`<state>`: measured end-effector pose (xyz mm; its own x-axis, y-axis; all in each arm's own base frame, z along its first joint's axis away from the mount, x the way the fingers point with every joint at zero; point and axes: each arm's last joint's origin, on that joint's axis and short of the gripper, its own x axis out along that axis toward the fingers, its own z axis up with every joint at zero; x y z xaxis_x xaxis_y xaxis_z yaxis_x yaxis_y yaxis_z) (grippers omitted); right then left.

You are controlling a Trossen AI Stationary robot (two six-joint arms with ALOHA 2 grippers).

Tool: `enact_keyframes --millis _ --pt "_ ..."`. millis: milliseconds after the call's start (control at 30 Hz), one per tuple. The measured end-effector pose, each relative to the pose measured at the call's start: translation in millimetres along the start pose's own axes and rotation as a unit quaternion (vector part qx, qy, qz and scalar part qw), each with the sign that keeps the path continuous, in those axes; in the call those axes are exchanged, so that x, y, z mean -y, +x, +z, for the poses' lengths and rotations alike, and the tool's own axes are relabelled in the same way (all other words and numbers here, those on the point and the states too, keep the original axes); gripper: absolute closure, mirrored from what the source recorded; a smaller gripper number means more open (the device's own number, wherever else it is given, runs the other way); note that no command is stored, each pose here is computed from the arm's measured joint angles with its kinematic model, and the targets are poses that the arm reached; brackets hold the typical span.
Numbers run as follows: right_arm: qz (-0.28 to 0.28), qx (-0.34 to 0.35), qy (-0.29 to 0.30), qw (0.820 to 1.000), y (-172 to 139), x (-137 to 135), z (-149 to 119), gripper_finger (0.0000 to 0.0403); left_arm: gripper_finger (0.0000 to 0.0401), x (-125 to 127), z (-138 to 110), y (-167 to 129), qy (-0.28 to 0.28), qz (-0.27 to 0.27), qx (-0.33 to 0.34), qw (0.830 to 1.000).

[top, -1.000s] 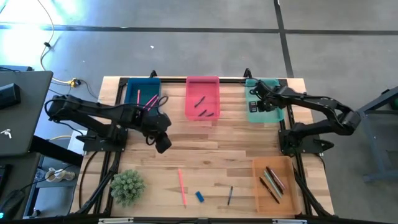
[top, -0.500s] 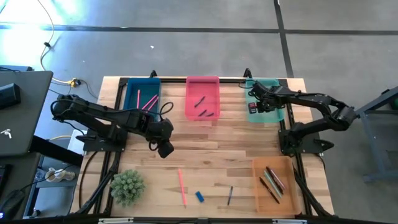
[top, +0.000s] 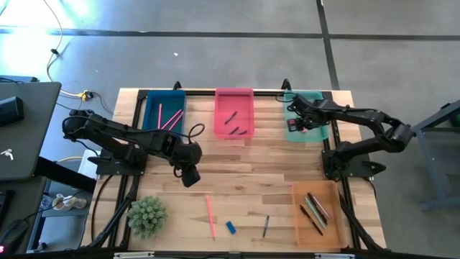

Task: Sort crayons/erasers/pens/pencils in bins
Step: Put the pink pencil into the blue bin

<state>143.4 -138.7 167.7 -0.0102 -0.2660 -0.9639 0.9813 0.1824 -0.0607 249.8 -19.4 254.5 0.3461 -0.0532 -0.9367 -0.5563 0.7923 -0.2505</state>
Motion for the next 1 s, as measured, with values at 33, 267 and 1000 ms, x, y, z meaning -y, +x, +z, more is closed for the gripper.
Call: enact_keyframes --millis 33,267,1000 --pt "0.001 0.000 -0.001 1.000 -2 1 0 0.0234 0.0297 0 0 0 0.006 -0.001 -0.001 1.000" --pt "0.030 0.030 -0.003 0.999 -28 0 3 0.0233 0.0257 1 -1 0 0.087 -0.026 -0.019 0.996" --pt "0.113 0.111 -0.004 0.987 -80 -27 -2 0.0233 0.0245 29 7 -20 0.461 -0.047 0.081 0.882"
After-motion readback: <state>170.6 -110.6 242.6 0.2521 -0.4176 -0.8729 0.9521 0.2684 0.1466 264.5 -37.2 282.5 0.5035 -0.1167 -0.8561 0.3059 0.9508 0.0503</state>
